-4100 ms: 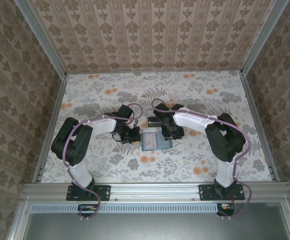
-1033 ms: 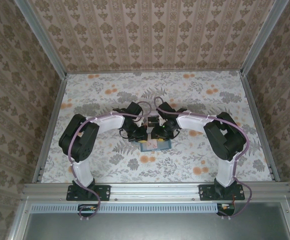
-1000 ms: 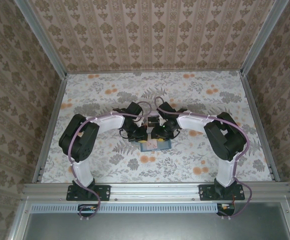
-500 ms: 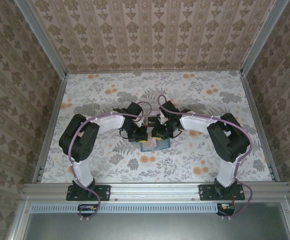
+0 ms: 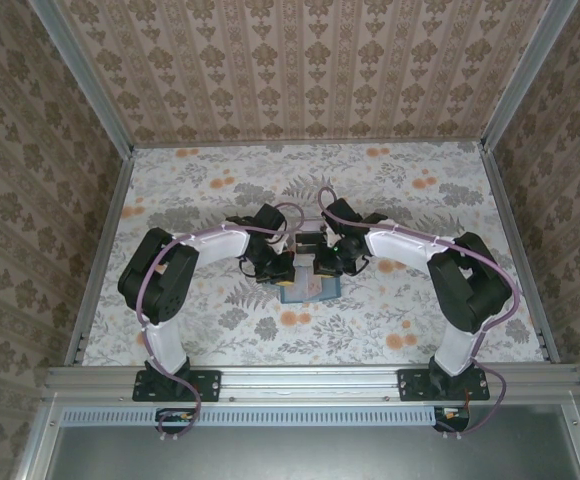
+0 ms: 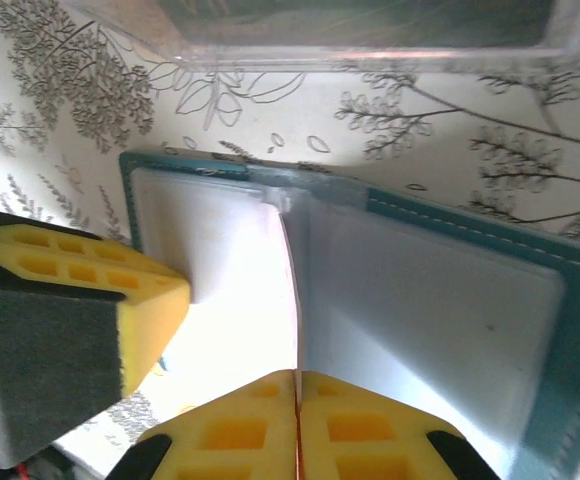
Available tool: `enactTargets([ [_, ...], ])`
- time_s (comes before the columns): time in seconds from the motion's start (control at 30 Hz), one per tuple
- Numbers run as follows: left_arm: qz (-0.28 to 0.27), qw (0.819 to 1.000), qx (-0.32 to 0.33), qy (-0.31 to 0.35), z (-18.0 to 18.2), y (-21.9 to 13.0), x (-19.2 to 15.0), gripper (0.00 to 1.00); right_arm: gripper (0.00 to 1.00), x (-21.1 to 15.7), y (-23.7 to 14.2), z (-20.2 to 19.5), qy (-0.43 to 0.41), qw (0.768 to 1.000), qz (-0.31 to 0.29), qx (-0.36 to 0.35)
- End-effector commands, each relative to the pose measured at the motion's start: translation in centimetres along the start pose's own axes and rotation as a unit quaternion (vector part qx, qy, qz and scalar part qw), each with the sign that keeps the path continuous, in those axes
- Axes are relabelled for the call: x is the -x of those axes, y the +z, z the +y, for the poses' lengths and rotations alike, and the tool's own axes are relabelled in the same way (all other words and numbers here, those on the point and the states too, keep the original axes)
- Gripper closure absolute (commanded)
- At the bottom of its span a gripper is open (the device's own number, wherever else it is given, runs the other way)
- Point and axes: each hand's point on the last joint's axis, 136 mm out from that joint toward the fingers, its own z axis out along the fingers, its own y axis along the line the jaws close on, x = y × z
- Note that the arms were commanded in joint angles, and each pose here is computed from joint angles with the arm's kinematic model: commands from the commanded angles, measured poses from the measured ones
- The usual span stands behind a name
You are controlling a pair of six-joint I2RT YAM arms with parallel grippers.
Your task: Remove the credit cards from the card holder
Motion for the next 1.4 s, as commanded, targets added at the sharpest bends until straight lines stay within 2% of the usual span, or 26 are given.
enactTargets([
  [0.0, 0.007, 0.999, 0.031, 0.005, 1.0, -0.1, 0.0, 0.98, 0.91, -0.6, -1.3, -2.3, -0.008, 0.998, 0.000, -0.065],
  [0.23, 0.006, 1.000, 0.026, 0.012, 0.4, -0.3, 0.6, 0.98, 0.91, -0.6, -1.9, -2.7, -0.008, 0.997, -0.006, -0.078],
  [0.53, -0.012, 0.999, 0.028, 0.016, 0.2, -1.4, 0.9, 0.98, 0.91, 0.2, -3.7, 0.1, -0.021, 0.999, -0.029, -0.023],
  [0.8, -0.021, 0.999, 0.026, 0.006, 0.8, -1.9, 0.6, 0.98, 0.96, 1.1, -5.9, 1.7, -0.168, 0.985, -0.035, -0.022],
  [1.03, -0.018, 0.999, 0.028, -0.002, 1.7, -1.4, 0.4, 0.98, 0.96, 3.2, -7.3, 1.0, -0.304, 0.947, -0.038, -0.093],
  [1.13, -0.014, 0.999, 0.032, -0.004, 2.2, -1.2, 0.4, 0.98, 0.97, 3.5, -7.7, 1.8, -0.386, 0.918, -0.024, -0.087],
  [1.27, -0.008, 0.999, 0.036, -0.007, 2.9, -0.9, 0.4, 0.98, 1.00, 4.0, -7.8, 2.0, -0.491, 0.866, -0.015, -0.095],
  [1.37, 0.000, 0.999, 0.040, -0.008, 3.3, -0.6, 0.2, 0.98, 1.00, 4.8, -8.1, 1.9, -0.528, 0.842, -0.007, -0.110],
])
